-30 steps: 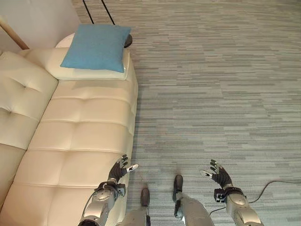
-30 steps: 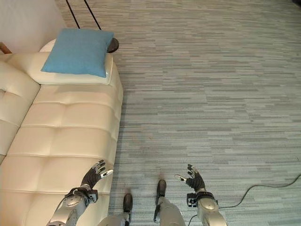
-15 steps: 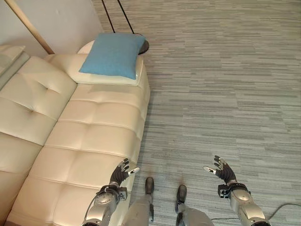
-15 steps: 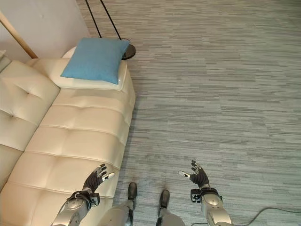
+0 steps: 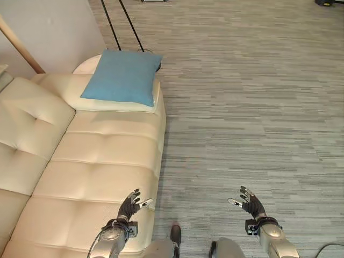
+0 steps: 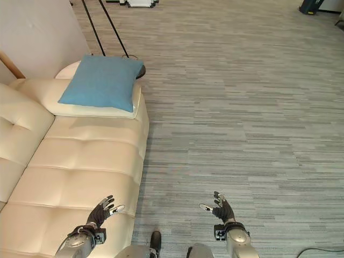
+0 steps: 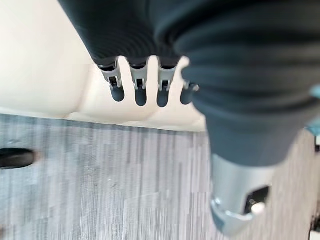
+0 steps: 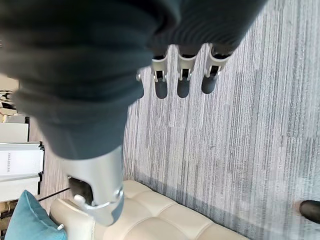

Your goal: Pick up all the scattered cushions and arrange them neatly on the sofa.

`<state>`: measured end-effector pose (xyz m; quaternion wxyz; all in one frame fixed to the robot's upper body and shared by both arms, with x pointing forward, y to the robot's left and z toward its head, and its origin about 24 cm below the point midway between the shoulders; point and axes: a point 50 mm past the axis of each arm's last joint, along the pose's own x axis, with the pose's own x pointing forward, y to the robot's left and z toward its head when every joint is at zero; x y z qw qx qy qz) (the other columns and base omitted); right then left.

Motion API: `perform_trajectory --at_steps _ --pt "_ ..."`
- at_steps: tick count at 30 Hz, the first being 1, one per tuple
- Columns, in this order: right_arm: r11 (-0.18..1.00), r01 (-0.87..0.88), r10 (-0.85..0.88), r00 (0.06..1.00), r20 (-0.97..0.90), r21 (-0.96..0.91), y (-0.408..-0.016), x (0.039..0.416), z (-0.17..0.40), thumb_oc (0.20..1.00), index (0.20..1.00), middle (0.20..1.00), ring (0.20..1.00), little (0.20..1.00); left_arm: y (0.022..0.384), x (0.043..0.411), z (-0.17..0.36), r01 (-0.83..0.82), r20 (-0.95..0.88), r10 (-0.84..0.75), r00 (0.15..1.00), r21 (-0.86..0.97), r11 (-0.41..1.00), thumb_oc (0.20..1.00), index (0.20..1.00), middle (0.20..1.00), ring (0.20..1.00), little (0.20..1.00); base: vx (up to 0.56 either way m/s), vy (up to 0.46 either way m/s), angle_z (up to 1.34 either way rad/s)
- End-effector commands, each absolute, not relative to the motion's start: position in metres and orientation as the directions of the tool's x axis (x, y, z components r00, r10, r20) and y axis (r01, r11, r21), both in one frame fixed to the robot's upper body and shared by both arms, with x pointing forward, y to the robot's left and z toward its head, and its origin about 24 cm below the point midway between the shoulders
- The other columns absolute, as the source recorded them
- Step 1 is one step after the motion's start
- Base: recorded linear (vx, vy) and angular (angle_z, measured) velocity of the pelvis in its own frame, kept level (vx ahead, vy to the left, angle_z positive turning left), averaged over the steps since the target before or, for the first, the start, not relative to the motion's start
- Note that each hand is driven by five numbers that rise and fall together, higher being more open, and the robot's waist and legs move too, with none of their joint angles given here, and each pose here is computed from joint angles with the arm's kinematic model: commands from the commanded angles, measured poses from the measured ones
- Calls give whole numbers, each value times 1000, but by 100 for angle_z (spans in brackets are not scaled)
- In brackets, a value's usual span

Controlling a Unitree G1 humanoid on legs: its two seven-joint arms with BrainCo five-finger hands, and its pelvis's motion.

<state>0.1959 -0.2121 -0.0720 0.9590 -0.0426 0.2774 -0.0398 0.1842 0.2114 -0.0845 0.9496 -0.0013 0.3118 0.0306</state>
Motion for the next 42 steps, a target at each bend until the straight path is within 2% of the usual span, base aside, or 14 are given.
perform_trajectory --at_steps 1,5,20,29,34,42 --pt "992 64 -105 891 -442 -107 -216 208 -55 1000 1000 1000 1000 1000 212 203 -61 -31 -472 43 881 34 999 1000 1000 1000 1000 1000 332 -129 -1" --pt "991 84 -122 886 -447 -104 -218 207 -56 1000 1000 1000 1000 1000 208 213 -56 -13 -444 31 896 44 999 1000 1000 1000 1000 1000 308 -170 -1" --pt "985 131 -167 881 -443 -111 -238 200 -54 1000 1000 1000 1000 1000 195 207 -64 19 -478 -14 878 5 1000 1000 1000 1000 1000 1000 263 -127 20" --pt "978 105 -178 868 -464 -179 -238 200 -58 1000 1000 1000 1000 1000 199 201 -67 3 -493 6 870 19 1000 1000 1000 1000 1000 1000 332 84 -10" --pt "986 95 -152 855 -496 -140 -228 194 -66 1000 1000 1000 1000 1000 202 192 -74 4 -530 8 848 22 1000 1000 1000 1000 1000 1000 384 189 -15" --pt "992 65 -113 845 -522 -109 -218 192 -72 1000 1000 1000 1000 1000 211 195 -69 -1 -513 24 858 46 999 1000 1000 1000 1000 1000 299 145 18"
